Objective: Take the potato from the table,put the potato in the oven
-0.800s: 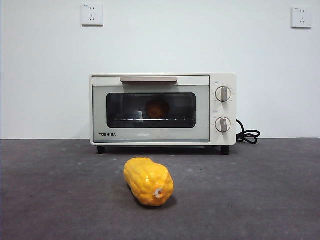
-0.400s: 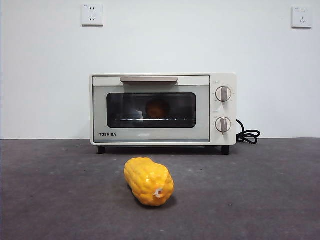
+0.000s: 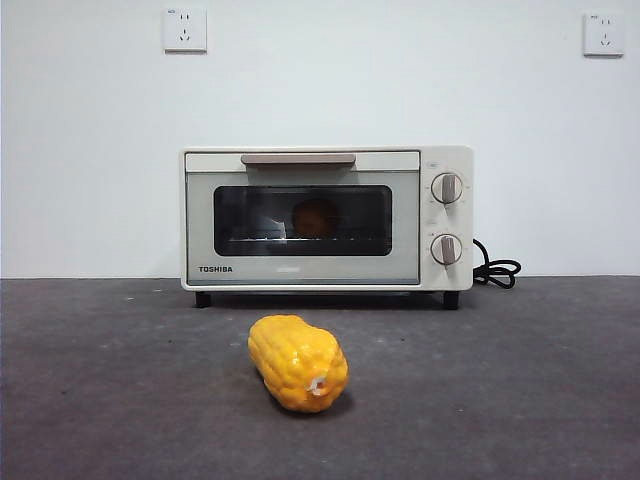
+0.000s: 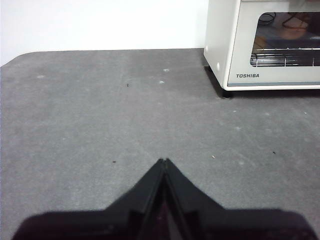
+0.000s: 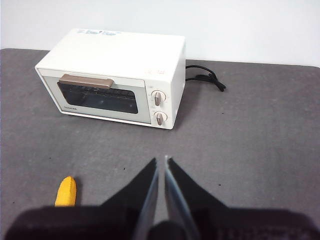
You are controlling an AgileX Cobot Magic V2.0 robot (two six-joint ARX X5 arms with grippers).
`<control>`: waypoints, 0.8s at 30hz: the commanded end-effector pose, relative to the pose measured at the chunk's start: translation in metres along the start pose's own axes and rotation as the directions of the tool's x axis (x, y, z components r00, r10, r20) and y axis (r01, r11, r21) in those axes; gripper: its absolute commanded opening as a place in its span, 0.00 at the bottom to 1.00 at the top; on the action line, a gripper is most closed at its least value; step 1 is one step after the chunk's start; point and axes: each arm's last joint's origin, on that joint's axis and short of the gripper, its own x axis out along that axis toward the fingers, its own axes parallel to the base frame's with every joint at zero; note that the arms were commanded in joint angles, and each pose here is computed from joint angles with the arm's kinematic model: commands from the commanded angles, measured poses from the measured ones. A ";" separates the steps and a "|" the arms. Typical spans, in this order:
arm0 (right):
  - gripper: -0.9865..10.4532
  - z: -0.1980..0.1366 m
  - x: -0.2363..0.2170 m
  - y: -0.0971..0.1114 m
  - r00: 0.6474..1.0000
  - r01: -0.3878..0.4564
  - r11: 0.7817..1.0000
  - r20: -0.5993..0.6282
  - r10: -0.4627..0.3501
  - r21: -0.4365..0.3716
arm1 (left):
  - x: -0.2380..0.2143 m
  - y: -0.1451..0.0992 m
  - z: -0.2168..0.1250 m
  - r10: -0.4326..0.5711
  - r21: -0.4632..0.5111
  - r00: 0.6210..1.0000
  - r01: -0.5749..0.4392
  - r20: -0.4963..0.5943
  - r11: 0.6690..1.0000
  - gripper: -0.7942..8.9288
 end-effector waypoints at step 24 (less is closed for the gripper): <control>0.11 -0.025 0.011 -0.023 0.908 0.409 0.910 0.068 -0.413 0.063 | 0.001 0.000 -0.003 0.006 -0.011 1.000 -0.006 -0.009 1.000 0.08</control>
